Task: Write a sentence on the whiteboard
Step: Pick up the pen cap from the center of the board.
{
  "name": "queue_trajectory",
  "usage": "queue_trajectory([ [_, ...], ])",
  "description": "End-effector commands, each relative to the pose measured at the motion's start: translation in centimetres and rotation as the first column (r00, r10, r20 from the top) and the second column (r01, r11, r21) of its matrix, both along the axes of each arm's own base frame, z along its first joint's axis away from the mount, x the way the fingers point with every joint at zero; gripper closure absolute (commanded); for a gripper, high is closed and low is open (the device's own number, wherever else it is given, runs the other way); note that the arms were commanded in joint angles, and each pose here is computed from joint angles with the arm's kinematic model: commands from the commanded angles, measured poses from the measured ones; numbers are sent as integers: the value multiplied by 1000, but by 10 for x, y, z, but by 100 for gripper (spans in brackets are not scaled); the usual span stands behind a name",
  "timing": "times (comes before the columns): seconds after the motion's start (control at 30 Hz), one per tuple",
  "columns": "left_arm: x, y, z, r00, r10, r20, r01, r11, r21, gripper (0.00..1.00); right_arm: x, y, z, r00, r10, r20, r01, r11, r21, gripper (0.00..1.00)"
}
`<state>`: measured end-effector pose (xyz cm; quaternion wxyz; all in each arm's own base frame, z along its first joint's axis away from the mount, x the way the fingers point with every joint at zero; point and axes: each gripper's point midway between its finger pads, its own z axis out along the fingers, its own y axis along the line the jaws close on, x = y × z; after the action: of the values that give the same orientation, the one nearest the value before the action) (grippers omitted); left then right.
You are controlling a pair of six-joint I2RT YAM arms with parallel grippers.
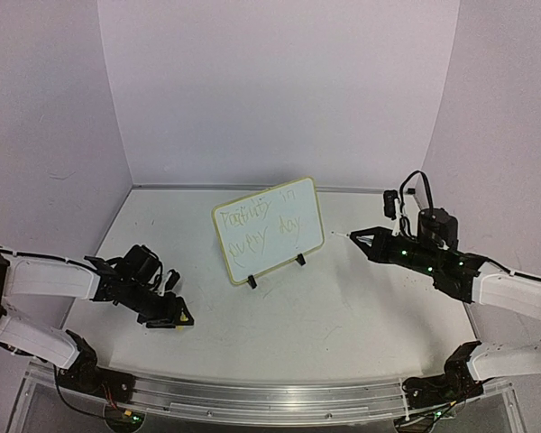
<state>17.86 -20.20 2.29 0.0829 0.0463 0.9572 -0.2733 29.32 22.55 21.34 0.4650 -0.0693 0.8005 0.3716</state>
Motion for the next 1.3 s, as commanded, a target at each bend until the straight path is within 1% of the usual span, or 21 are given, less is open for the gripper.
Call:
queue_trajectory([
  [0.0,1,6,1,999,36,-21,-34,997,74,43,2,0,0,1000,-10,13,10,1000,7,100],
  [0.1,2,12,-2,999,50,-16,-47,989,138,46,1,-1,-2,1000,-9,10,9,1000,4,100],
  [0.17,3,13,-2,999,46,-8,-44,986,163,52,1,-1,-3,1000,-11,12,11,1000,1,100],
  [0.23,3,11,-3,999,38,-10,-36,985,168,57,0,-3,-4,1000,-14,13,14,1000,-2,100],
  [0.43,3,-2,-3,1000,5,-16,-2,987,162,63,0,-4,-7,1000,-19,12,19,1000,-8,100],
  [0.73,7,-35,5,999,-35,1,35,997,67,63,-2,-7,-8,1000,-26,15,26,1000,-11,100],
  [0.87,10,-45,3,999,-39,9,38,998,55,63,-2,-7,-8,1000,-27,16,27,1000,-11,100],
  [1.03,19,-54,5,998,-43,56,40,998,51,62,-3,-8,-8,999,-29,18,30,1000,-11,100],
  [1.27,37,-71,15,990,-45,137,45,999,3,60,-3,-9,-7,999,-34,21,34,999,-10,100],
])
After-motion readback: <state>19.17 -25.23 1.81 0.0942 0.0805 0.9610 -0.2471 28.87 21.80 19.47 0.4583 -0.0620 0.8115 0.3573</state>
